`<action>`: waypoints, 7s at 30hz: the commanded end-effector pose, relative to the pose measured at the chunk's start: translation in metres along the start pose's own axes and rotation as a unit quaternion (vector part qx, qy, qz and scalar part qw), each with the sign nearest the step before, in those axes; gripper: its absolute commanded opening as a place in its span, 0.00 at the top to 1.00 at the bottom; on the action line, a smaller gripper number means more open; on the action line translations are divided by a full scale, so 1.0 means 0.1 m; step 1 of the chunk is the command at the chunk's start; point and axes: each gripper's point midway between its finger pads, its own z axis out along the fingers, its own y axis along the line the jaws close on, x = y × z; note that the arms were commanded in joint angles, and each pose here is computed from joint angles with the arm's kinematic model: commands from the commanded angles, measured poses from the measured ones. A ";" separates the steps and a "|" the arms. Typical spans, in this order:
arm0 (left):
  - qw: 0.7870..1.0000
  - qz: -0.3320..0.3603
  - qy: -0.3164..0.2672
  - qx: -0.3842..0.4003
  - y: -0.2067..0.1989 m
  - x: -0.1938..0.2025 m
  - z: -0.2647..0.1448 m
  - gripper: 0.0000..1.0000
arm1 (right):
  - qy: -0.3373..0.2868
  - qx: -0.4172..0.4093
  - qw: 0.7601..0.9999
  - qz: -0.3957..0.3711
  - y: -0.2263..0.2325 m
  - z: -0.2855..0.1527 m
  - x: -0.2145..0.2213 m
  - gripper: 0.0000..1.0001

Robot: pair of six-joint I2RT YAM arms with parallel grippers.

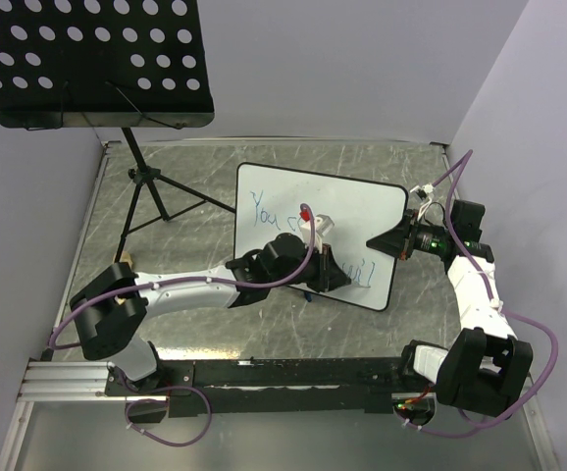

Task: Write a sentence on the whiteboard
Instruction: Write a sentence on the whiteboard, then pick up the whiteboard from the center of the board.

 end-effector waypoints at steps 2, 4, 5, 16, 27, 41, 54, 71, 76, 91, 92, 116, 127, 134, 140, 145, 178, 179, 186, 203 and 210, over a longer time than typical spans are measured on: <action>0.999 0.005 -0.030 0.022 -0.20 -0.23 0.03 0.99 | -0.021 -0.116 0.991 -0.061 0.50 -0.06 -0.26 1.00; 0.999 0.006 -0.032 0.028 -0.24 -0.26 0.03 0.99 | -0.021 -0.117 0.991 -0.060 0.50 -0.06 -0.26 1.00; 0.999 0.006 -0.036 0.033 -0.27 -0.29 0.01 0.99 | -0.021 -0.116 0.991 -0.061 0.50 -0.06 -0.26 1.00; 0.994 0.010 -0.083 0.072 -0.56 -0.64 -0.22 0.99 | -0.021 -0.117 0.991 -0.062 0.51 -0.06 -0.26 1.00; 0.993 0.010 -0.100 0.057 -0.48 -0.82 -0.04 0.99 | -0.021 -0.116 0.991 -0.062 0.51 -0.06 -0.26 1.00; 0.996 0.004 -0.082 0.044 -0.35 -0.70 0.05 0.99 | -0.021 -0.117 0.991 -0.062 0.51 -0.06 -0.26 1.00; 0.997 -0.002 -0.066 0.028 -0.23 -0.59 0.10 0.99 | -0.021 -0.118 0.991 -0.062 0.51 -0.06 -0.26 1.00; 0.999 -0.011 -0.029 0.021 -0.10 -0.32 0.05 0.99 | -0.021 -0.116 0.991 -0.062 0.50 -0.06 -0.26 1.00; 0.999 -0.014 -0.020 0.021 -0.07 -0.24 0.04 0.99 | -0.021 -0.116 0.991 -0.062 0.51 -0.06 -0.26 1.00; 0.999 -0.018 0.014 0.025 -0.04 -0.04 0.09 0.99 | -0.021 -0.116 0.991 -0.062 0.50 -0.06 -0.26 1.00; 0.999 -0.018 0.017 0.026 -0.05 -0.02 0.09 0.99 | -0.021 -0.117 0.991 -0.062 0.51 -0.06 -0.26 1.00; 0.999 -0.006 -0.006 0.043 -0.22 -0.24 0.22 0.99 | -0.021 -0.117 0.991 -0.062 0.51 -0.06 -0.26 1.00; 0.992 0.019 -0.062 0.104 -0.67 -0.57 -0.32 0.99 | -0.021 -0.119 0.991 -0.060 0.51 -0.06 -0.26 1.00; 0.993 0.052 -0.077 0.076 -0.53 -0.58 -0.71 0.99 | -0.021 -0.116 0.991 -0.064 0.51 -0.06 -0.26 1.00; 0.993 0.066 -0.093 0.030 -0.08 -0.71 -1.14 0.99 | -0.020 -0.110 0.991 -0.072 0.51 -0.06 -0.27 1.00; 0.991 0.085 -0.106 -0.004 0.22 -0.96 -1.37 0.99 | -0.022 -0.113 0.990 -0.085 0.53 -0.07 -0.28 1.00; 0.966 0.140 -0.219 -0.001 -0.03 -1.16 -2.50 0.99 | -0.090 -0.069 0.986 -0.125 0.79 -0.46 -0.98 1.00; 0.965 0.140 -0.222 -0.001 -0.02 -1.15 -2.52 0.99 | -0.097 -0.062 0.985 -0.131 0.77 -0.49 -1.03 1.00; 0.964 0.136 -0.227 -0.002 0.04 -1.06 -2.53 0.99 | -0.114 -0.059 0.982 -0.138 0.82 -0.56 -1.19 1.00; 0.962 0.155 -0.223 -0.010 0.17 -1.12 -2.37 0.99 | -0.125 -0.038 0.969 -0.209 1.16 -0.68 -1.32 1.00; 0.962 0.206 -0.171 0.052 0.07 -1.29 -2.17 0.99 | -0.092 -0.018 0.964 -0.250 1.24 -0.64 -1.04 1.00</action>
